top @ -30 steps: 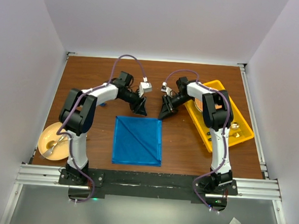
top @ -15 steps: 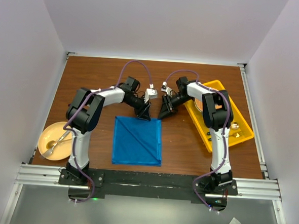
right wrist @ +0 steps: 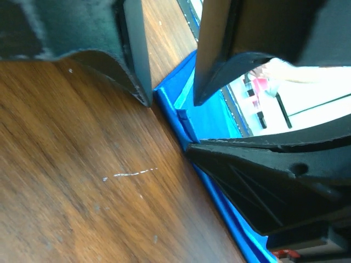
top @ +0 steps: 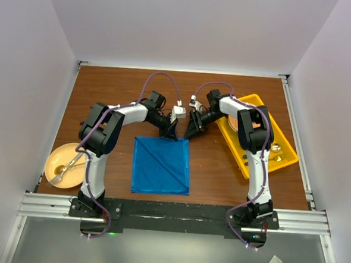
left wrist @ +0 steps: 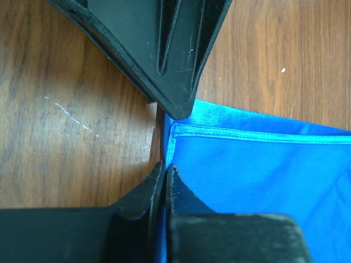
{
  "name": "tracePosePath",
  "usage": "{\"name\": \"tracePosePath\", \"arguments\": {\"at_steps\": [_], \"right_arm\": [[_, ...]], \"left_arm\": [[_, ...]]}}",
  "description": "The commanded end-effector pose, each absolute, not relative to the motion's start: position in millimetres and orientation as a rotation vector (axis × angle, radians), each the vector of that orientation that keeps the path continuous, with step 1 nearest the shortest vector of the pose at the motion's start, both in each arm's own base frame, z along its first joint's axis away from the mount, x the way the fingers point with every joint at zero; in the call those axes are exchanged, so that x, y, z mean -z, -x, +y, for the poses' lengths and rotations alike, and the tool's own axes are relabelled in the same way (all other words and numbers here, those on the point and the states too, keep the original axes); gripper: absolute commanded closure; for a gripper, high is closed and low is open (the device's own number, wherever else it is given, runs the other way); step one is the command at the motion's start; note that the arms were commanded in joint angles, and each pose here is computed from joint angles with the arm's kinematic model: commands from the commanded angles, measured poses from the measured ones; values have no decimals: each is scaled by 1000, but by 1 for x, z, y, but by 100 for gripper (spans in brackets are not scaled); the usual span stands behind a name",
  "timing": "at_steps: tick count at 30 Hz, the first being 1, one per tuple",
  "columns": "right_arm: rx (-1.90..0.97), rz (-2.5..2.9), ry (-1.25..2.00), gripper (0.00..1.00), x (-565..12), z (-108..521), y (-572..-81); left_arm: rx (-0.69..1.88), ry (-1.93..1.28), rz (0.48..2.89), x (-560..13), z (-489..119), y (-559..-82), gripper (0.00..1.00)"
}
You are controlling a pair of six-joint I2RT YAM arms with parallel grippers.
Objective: Fold the napkin into a case and place the utensils inside
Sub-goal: Pick up the upper triangle-folded napkin from the center of the board.
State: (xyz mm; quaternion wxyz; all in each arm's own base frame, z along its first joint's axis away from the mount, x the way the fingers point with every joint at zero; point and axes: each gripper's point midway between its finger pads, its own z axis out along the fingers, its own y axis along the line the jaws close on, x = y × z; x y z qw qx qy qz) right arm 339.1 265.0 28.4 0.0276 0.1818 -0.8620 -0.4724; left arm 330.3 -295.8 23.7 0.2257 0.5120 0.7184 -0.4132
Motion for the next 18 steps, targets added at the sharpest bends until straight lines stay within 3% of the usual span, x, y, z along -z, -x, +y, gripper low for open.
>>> {"name": "tracePosePath", "arguments": {"at_steps": [1,6,18], "right_arm": [[1459,-2749,-651,48,-48,267,-353],[1445,-2756,-658,32,-40,266,-355],[1512,-2633,-697,33,-30,274,-331]], "left_arm": [[1117,-1469,1842,-41,-302,-333,100],[1093,-1484,1789,-53,-302,-331,100],[1081,-1459,1737,-72,-303,-330,100]]}}
